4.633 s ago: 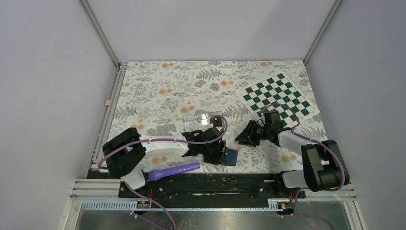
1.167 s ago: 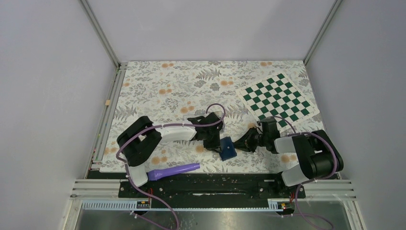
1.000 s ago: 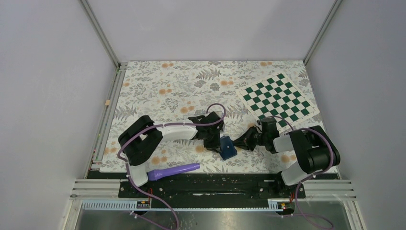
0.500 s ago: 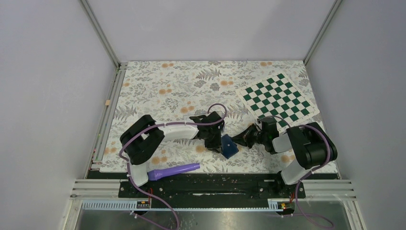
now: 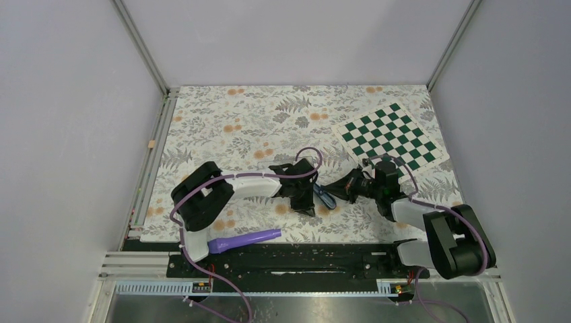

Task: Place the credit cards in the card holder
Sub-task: Close the card holder at the center of the board.

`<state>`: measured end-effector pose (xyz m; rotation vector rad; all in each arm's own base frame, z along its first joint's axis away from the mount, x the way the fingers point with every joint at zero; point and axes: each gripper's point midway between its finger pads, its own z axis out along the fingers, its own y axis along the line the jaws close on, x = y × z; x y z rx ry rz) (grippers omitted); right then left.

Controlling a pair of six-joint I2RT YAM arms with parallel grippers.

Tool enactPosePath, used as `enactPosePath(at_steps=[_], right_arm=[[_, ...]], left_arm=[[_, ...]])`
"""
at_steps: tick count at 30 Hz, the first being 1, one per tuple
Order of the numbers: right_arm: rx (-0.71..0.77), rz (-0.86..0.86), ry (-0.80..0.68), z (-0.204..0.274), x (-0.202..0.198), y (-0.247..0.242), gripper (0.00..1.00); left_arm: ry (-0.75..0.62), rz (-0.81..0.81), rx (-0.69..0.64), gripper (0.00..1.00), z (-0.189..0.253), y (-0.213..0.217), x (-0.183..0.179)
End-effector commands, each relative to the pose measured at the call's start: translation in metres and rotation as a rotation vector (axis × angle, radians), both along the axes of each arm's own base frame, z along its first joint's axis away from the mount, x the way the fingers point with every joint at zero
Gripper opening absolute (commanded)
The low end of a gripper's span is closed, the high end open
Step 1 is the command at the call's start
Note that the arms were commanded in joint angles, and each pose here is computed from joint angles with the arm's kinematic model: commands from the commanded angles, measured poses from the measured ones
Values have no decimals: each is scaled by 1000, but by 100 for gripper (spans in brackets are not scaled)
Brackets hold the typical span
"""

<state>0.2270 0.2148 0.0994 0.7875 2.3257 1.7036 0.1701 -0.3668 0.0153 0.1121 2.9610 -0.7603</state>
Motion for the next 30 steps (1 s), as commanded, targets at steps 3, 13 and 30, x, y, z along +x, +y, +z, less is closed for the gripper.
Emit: enactPosePath(at_steps=[3, 13, 30], right_arm=[[38, 53, 39, 8, -21, 2, 0], [-56, 80, 75, -21, -28, -4, 7], [-427, 344, 197, -87, -82, -40, 29]], left_arm=[[8, -3, 182, 7, -42, 36, -10], [-27, -7, 159, 19, -29, 32, -4], [-112, 85, 38, 33, 36, 53, 11]])
